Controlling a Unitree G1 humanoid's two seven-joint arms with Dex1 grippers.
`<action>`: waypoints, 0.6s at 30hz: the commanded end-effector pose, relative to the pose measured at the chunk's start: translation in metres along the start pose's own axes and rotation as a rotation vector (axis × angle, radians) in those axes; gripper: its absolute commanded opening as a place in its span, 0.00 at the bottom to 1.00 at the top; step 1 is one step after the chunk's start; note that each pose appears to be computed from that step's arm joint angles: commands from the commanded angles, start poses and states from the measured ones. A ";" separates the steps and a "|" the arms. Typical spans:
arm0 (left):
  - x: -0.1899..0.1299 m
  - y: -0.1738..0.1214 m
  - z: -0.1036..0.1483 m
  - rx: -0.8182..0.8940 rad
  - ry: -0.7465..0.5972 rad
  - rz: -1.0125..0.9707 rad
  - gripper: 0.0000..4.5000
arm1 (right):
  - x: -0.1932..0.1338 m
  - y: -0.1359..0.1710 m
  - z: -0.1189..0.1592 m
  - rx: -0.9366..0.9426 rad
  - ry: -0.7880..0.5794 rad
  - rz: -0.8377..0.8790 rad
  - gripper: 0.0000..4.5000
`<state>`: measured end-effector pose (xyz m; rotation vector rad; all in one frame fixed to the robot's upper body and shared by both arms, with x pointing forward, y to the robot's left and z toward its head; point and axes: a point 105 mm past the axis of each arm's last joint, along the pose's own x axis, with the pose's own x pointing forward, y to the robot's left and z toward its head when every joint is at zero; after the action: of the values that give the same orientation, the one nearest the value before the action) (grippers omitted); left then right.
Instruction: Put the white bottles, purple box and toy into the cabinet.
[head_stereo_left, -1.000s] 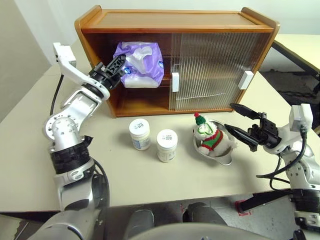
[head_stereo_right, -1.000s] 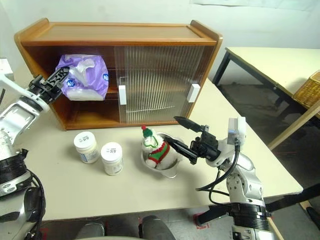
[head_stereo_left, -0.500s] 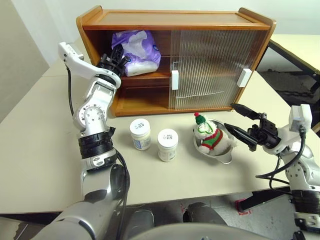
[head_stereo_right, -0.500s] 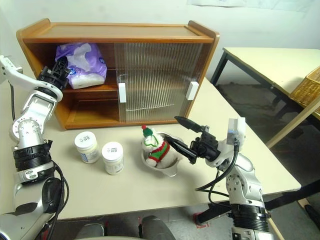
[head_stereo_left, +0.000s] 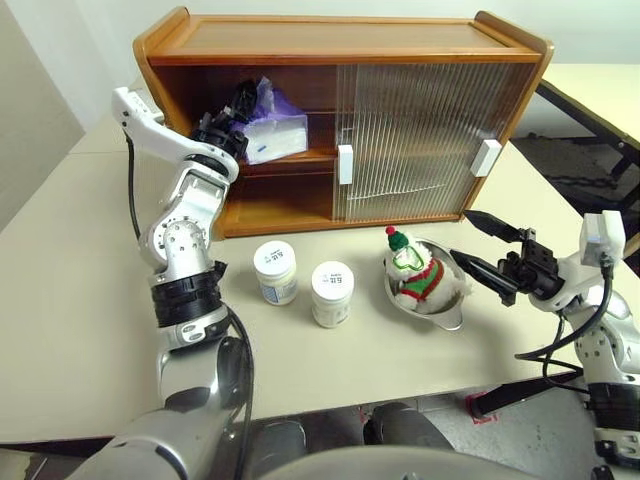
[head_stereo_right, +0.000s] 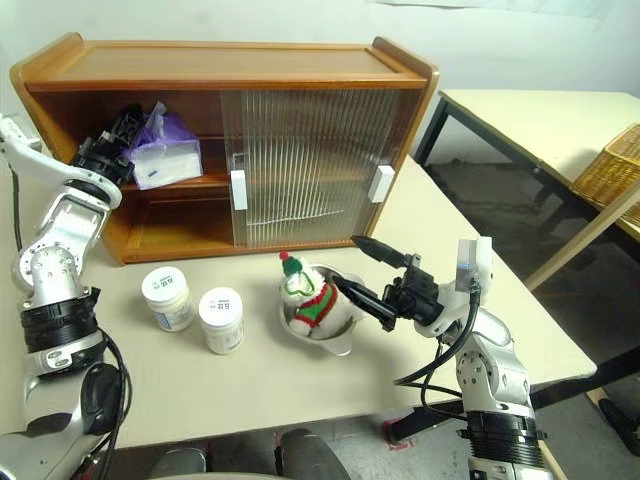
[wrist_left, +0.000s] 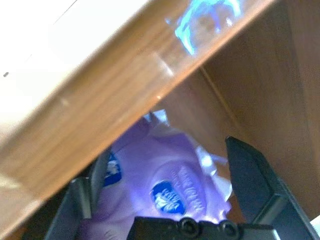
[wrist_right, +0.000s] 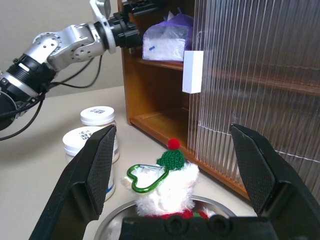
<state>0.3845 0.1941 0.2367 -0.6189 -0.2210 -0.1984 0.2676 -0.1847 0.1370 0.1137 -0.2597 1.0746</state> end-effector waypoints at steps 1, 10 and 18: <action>-0.012 -0.015 -0.006 0.161 0.073 -0.118 0.99 | -0.002 -0.001 -0.003 0.001 0.013 -0.002 1.00; -0.039 -0.030 -0.011 0.300 0.130 -0.358 0.63 | -0.002 -0.003 -0.005 0.004 0.013 0.005 1.00; -0.055 -0.027 -0.049 0.479 0.296 -0.485 0.01 | -0.002 0.000 -0.011 0.014 0.012 0.007 1.00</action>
<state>0.3331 0.1556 0.2055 -0.0832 -0.1383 -0.6523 0.2696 -0.1855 0.1283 0.1288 -0.2477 1.0780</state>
